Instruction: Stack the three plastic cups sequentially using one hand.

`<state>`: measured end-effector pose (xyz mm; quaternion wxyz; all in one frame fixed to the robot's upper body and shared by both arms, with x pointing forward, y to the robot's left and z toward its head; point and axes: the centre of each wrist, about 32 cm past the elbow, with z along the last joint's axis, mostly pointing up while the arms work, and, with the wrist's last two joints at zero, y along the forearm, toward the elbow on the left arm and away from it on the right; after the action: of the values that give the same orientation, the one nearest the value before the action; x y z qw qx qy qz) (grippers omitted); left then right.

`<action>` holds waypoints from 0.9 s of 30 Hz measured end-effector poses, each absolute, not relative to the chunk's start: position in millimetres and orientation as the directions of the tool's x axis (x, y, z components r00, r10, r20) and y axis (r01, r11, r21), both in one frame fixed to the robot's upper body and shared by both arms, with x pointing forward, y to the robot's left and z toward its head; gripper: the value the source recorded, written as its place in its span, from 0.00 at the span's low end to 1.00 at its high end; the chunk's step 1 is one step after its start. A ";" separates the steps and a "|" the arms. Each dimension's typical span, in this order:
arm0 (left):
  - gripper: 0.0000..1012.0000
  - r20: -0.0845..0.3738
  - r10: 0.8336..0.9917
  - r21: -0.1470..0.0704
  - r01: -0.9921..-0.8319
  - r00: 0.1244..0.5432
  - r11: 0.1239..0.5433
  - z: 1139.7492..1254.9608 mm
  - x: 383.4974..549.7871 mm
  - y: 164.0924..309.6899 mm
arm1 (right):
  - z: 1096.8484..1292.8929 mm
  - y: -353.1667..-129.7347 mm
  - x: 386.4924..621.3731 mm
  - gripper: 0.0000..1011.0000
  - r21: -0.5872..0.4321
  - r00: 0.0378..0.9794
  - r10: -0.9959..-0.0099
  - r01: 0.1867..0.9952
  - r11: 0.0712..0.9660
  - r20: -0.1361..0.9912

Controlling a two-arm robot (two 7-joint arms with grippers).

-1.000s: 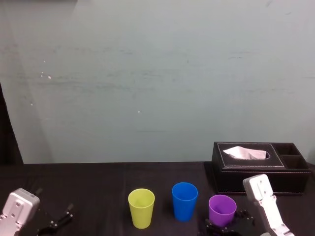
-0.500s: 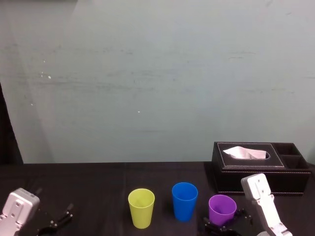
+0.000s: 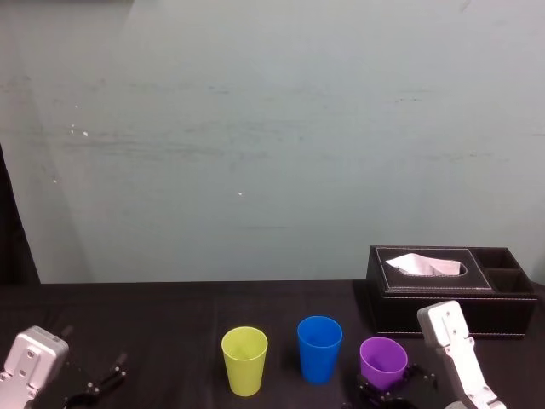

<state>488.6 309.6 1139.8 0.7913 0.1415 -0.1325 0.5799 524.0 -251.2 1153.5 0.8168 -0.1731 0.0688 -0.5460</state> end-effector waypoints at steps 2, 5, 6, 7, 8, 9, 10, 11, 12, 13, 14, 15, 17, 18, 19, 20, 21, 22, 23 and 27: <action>0.99 0.374 0.880 0.070 -0.955 0.292 0.287 1139.8 488.6 309.7 | 1153.5 -251.1 523.9 0.72 -0.358 0.394 -0.916 0.868 0.344 0.077; 0.99 0.374 0.880 0.070 -0.955 0.292 0.287 1139.8 488.6 309.7 | 1153.5 -251.2 523.9 0.70 -0.358 0.394 -0.916 0.868 0.343 0.077; 0.99 0.374 0.880 0.070 -0.955 0.292 0.287 1139.8 488.6 309.6 | 1153.5 -251.2 523.8 0.70 -0.358 0.394 -0.916 0.868 0.343 0.077; 0.99 0.374 0.880 0.070 -0.955 0.292 0.287 1139.8 488.7 309.7 | 1153.5 -251.2 523.8 0.70 -0.358 0.394 -0.916 0.868 0.343 0.077; 0.99 0.374 0.880 0.070 -0.955 0.292 0.287 1139.8 488.6 309.7 | 1153.5 -251.3 523.8 0.70 -0.358 0.394 -0.916 0.868 0.343 0.076; 0.99 0.374 0.880 0.070 -0.955 0.292 0.287 1139.8 488.6 309.7 | 1153.5 -251.3 523.8 0.70 -0.358 0.394 -0.916 0.868 0.343 0.076; 0.99 0.374 0.880 0.070 -0.955 0.292 0.287 1139.8 488.6 309.7 | 1153.5 -251.3 523.7 0.70 -0.358 0.394 -0.916 0.868 0.343 0.076; 0.99 0.374 0.880 0.070 -0.955 0.292 0.287 1139.8 488.6 309.7 | 1153.5 -251.3 523.7 0.70 -0.359 0.394 -0.916 0.868 0.343 0.076; 0.99 0.374 0.880 0.070 -0.955 0.292 0.287 1139.8 488.6 309.7 | 1154.0 -251.2 522.7 0.70 -0.357 0.395 -0.915 0.869 0.344 0.081; 0.99 0.374 0.880 0.070 -0.955 0.292 0.287 1139.8 488.6 309.7 | 1154.0 -251.2 522.7 0.70 -0.357 0.395 -0.915 0.869 0.344 0.081; 0.99 0.374 0.880 0.070 -0.955 0.292 0.287 1139.8 488.6 309.7 | 1155.0 -250.9 521.9 0.70 -0.354 0.397 -0.914 0.869 0.344 0.086; 0.99 0.374 0.880 0.070 -0.955 0.292 0.287 1139.8 488.6 309.7 | 1157.9 -250.4 520.4 0.70 -0.347 0.401 -0.911 0.872 0.346 0.098; 0.99 0.374 0.880 0.070 -0.955 0.292 0.287 1139.8 488.6 309.7 | 1161.5 -249.6 519.3 0.70 -0.343 0.403 -0.908 0.873 0.346 0.111; 0.99 0.374 0.880 0.070 -0.955 0.292 0.287 1139.8 488.6 309.7 | 1165.7 -248.8 518.3 0.70 -0.339 0.404 -0.906 0.876 0.344 0.125; 0.99 0.374 0.880 0.070 -0.955 0.292 0.287 1139.8 488.6 309.7 | 1168.6 -248.2 518.0 0.70 -0.337 0.404 -0.905 0.877 0.343 0.131; 0.99 0.374 0.880 0.070 -0.955 0.292 0.287 1139.8 488.6 309.6 | 1171.6 -247.9 517.8 0.70 -0.334 0.405 -0.904 0.878 0.343 0.135; 0.99 0.374 0.880 0.070 -0.955 0.292 0.287 1139.8 488.6 309.7 | 1177.7 -247.3 517.5 0.70 -0.332 0.405 -0.903 0.879 0.341 0.143; 0.99 0.374 0.880 0.070 -0.955 0.292 0.287 1139.8 488.6 309.7 | 1181.6 -246.8 517.4 0.70 -0.330 0.406 -0.902 0.880 0.342 0.147; 0.99 0.374 0.880 0.070 -0.955 0.292 0.287 1139.8 488.6 309.7 | 1188.6 -246.0 517.7 0.70 -0.326 0.407 -0.901 0.881 0.343 0.153; 0.99 0.374 0.880 0.070 -0.955 0.292 0.287 1139.8 488.6 309.7 | 1210.2 -243.1 519.4 0.70 -0.312 0.421 -0.894 0.880 0.359 0.157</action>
<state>488.6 309.7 1139.8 0.7913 0.1415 -0.1325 0.5799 519.4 -243.1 1210.2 0.8241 -0.1762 0.0200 -0.5379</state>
